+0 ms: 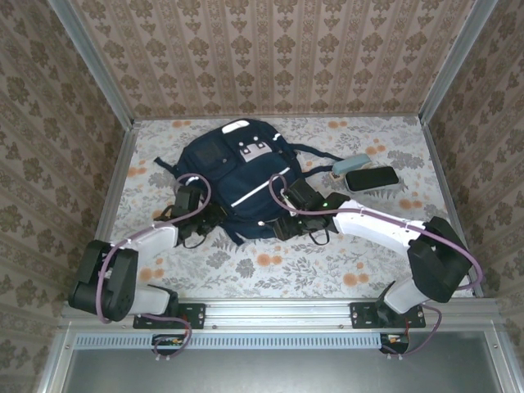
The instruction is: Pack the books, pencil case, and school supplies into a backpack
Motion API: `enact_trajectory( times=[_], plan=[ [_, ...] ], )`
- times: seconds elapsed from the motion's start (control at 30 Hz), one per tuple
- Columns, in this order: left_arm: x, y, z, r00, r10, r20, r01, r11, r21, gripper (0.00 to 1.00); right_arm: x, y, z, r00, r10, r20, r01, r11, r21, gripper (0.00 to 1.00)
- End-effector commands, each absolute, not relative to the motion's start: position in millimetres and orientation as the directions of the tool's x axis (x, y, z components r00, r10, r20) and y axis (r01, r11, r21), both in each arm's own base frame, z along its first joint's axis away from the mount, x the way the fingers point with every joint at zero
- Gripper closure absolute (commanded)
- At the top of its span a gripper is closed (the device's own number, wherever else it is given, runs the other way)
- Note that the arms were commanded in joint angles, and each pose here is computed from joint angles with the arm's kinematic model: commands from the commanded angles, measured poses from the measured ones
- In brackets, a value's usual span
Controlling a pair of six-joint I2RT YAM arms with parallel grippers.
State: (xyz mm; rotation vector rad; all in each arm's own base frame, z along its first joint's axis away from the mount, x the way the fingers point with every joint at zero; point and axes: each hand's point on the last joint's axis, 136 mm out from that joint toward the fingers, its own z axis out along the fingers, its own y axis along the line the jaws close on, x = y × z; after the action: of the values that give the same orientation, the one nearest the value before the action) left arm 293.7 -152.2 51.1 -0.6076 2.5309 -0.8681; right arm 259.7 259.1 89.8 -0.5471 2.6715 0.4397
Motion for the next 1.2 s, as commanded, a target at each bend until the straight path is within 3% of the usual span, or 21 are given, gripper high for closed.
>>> enact_trajectory(
  times=[0.0,0.17,0.37,0.73,1.07,1.17],
  plan=[
    [294.3,-156.0,56.6,-0.874,-0.419,-0.248,-0.177,0.748,-0.64,0.73,264.4,296.9,102.2,-0.849,-0.284,-0.445,-0.45,0.831,0.328,0.35],
    [286.7,-150.9,64.8,-0.861,-0.456,-0.225,-0.211,0.723,-0.658,0.5,270.8,322.4,99.2,-0.854,-0.284,-0.436,-0.456,0.811,0.367,0.38],
    [266.2,-154.1,79.6,-0.846,-0.497,-0.191,-0.237,0.673,-0.7,0.4,280.1,328.2,84.4,-0.863,-0.302,-0.405,-0.449,0.826,0.341,0.42],
    [254.4,-196.4,85.7,-0.863,-0.491,-0.119,-0.226,0.585,-0.779,0.39,274.2,333.3,64.2,-0.872,-0.352,-0.341,-0.464,0.817,0.343,0.57],
    [264.4,-216.1,65.3,-0.884,-0.452,-0.119,-0.218,0.623,-0.751,0.45,271.5,332.0,75.4,-0.856,-0.364,-0.366,-0.485,0.81,0.329,0.83],
    [267.5,-213.6,59.2,-0.88,-0.457,-0.129,-0.226,0.642,-0.733,0.48,271.6,329.9,77.2,-0.853,-0.367,-0.371,-0.488,0.813,0.317,0.85]
  ],
)
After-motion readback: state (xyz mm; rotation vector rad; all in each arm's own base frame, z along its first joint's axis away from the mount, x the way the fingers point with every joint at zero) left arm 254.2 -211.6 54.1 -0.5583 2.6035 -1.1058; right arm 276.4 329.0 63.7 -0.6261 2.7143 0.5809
